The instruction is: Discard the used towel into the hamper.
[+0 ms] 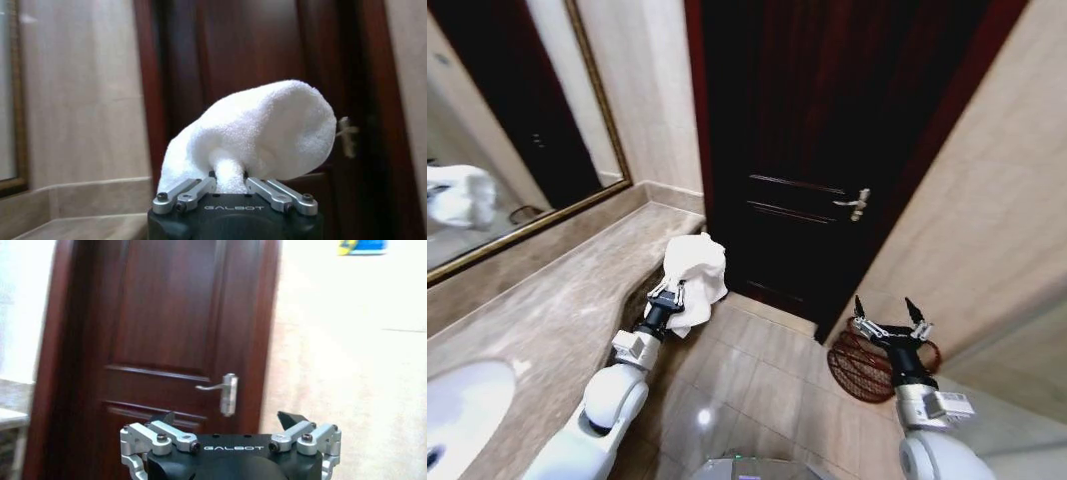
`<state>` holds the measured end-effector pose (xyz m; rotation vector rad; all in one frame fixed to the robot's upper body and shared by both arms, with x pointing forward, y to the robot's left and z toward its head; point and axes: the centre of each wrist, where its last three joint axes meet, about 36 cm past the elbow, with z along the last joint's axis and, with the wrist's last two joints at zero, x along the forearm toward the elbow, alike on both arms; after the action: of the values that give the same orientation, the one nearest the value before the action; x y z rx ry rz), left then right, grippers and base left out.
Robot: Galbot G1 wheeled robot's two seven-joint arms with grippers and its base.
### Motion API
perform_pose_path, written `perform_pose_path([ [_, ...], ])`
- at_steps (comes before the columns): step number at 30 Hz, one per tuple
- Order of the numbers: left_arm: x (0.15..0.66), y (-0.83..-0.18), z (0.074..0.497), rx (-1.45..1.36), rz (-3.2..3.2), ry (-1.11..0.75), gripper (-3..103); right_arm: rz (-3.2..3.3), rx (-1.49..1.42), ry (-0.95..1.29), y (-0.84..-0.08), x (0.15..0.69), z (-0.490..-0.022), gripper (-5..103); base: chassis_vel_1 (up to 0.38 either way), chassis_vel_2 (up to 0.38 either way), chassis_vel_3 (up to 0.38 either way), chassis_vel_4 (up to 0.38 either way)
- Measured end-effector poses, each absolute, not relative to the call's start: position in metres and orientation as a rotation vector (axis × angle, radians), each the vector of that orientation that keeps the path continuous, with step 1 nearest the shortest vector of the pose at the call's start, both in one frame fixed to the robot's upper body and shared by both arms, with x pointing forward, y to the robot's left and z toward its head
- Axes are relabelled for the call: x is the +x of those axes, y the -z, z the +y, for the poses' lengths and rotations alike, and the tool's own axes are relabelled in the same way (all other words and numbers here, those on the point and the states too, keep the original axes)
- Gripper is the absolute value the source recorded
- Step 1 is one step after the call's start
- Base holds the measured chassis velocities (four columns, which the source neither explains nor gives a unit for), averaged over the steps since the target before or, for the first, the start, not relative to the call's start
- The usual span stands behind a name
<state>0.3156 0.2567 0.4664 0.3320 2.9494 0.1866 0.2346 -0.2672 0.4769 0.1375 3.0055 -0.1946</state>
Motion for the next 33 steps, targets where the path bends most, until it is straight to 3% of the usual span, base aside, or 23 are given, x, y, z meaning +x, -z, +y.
perform_pose_path([
  [19, 0.3163, -0.4641, 0.2488, 0.354, 2.952, -0.173, 7, 2.995, 0.147, 0.191, -0.48, 0.2333, -0.2681, 100, -0.124, -0.118, -0.121, -0.126],
  [33, 0.3177, -0.4598, 0.2481, 0.349, 2.948, -0.164, 7, 2.986, 0.149, 0.185, -0.4804, 0.2332, -0.2677, 100, -0.014, -0.016, -0.016, -0.015],
])
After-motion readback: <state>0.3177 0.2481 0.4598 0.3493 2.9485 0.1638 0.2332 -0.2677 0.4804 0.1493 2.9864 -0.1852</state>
